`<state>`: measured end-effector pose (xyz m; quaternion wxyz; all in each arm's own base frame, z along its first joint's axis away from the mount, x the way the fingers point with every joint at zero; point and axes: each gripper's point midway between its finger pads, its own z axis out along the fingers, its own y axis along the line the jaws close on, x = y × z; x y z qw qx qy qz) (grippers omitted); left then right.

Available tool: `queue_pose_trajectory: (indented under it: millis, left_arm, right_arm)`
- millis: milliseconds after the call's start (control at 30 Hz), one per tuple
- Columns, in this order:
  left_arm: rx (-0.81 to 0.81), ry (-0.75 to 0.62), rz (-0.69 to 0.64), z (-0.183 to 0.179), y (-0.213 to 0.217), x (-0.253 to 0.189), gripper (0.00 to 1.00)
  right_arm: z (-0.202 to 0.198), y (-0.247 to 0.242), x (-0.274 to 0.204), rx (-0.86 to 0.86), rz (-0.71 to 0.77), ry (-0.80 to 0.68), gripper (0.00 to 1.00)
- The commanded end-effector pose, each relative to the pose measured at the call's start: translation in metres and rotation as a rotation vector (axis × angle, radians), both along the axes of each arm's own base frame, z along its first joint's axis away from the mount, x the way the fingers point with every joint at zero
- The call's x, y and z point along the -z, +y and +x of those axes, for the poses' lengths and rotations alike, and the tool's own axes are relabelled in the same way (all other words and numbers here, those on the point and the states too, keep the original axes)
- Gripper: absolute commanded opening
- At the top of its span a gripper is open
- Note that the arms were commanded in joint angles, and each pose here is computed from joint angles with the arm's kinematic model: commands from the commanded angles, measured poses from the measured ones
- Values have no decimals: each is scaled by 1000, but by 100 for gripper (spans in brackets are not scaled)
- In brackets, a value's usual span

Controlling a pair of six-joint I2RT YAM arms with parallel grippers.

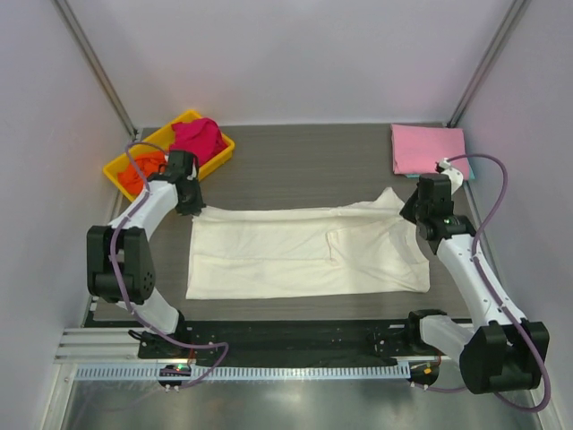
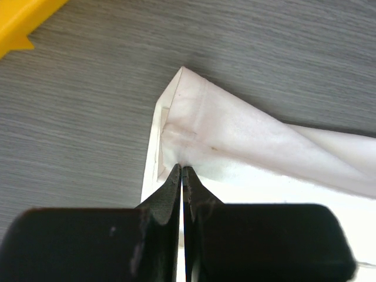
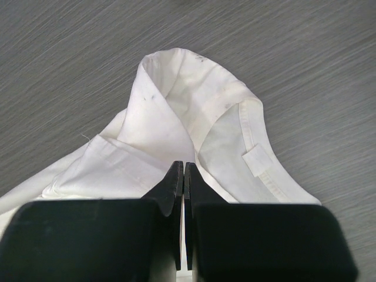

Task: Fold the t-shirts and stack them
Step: Fold the tshirt

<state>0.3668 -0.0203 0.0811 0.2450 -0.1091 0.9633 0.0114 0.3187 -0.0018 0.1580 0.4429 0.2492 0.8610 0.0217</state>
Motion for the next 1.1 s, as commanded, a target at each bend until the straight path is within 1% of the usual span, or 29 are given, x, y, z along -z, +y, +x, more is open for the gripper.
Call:
queue_pose_trajectory:
  millis: [0,267,500,667,767,900,1000,1067]
  left_arm:
    - [-23,-60,-57,-2,-5,-14,0]
    - [-39,-63,-67,-14,-6,-18,0]
    - [-48,-67,-63,-27,-3,-23,0]
    - [-42,-22,-82,-41,-7,-11,0]
    - [-73,7,-75,-51,-4,-4,0]
    - [-97,4,-76,-57,-3,-3,0]
    - [-108,15,-76,-61,-2,-1,0]
    - [-98,-1,-89,-57,-5,-7,0]
  right_arm:
    - [-8,-13,-12,101,-1,-19,1]
    - [-35,-15,-8,141,25,20,1]
    - [-50,-10,1,162,74,51,1]
    - [-65,-3,23,160,120,93,1]
    - [-74,-2,36,176,136,110,1]
    - [-83,-6,41,188,126,106,1]
    - [-82,-4,33,183,139,81,1]
    - [-79,-6,25,186,128,62,1]
